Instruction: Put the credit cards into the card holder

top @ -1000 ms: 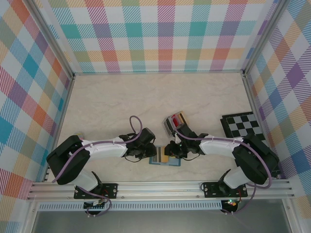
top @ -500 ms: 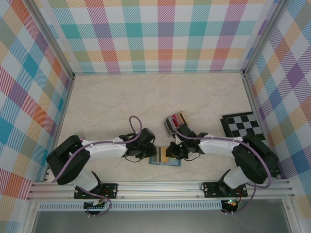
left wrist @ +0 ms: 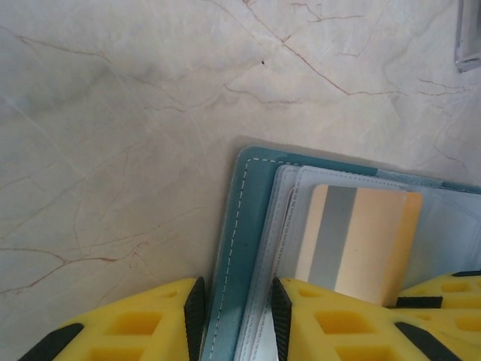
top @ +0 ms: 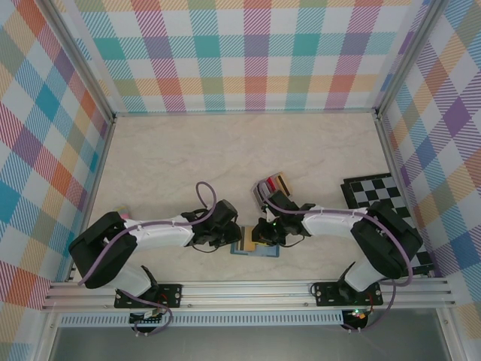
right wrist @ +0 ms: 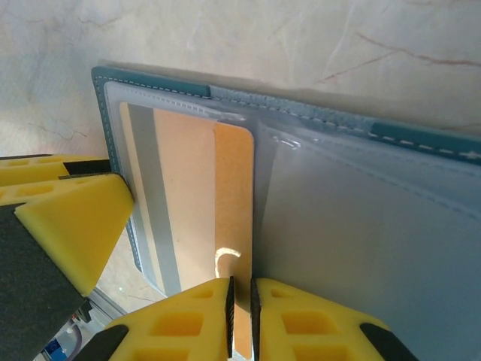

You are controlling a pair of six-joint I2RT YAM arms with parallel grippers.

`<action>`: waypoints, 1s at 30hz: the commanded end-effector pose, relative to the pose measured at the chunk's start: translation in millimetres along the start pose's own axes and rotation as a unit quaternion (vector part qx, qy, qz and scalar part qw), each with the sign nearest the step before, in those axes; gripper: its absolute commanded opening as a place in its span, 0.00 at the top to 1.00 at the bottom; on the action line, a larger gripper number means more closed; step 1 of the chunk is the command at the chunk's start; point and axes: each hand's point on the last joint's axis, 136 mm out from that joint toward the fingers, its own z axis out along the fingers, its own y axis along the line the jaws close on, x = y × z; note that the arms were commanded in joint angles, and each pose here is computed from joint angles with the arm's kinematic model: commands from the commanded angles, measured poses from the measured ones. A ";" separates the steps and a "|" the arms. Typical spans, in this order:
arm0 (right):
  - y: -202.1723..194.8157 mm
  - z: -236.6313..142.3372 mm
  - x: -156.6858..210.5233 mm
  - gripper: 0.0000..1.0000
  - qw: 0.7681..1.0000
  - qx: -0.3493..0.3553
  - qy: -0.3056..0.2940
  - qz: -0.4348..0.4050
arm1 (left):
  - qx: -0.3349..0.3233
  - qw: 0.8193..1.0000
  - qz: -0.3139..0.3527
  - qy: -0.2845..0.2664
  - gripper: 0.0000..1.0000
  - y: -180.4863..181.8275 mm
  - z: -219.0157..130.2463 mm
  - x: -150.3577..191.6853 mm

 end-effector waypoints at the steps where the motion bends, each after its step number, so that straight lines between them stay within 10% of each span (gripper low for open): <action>1: 25.5 1.1 -5.5 0.84 0.999 -0.031 0.001 -0.013 | 0.018 0.999 -0.013 0.026 0.68 -1.4 6.6 14.6; 30: 1.4 -5.8 -5.2 0.82 0.997 0.070 -0.006 -0.024 | 0.012 1.000 -0.017 0.013 0.69 5.8 2.1 13.5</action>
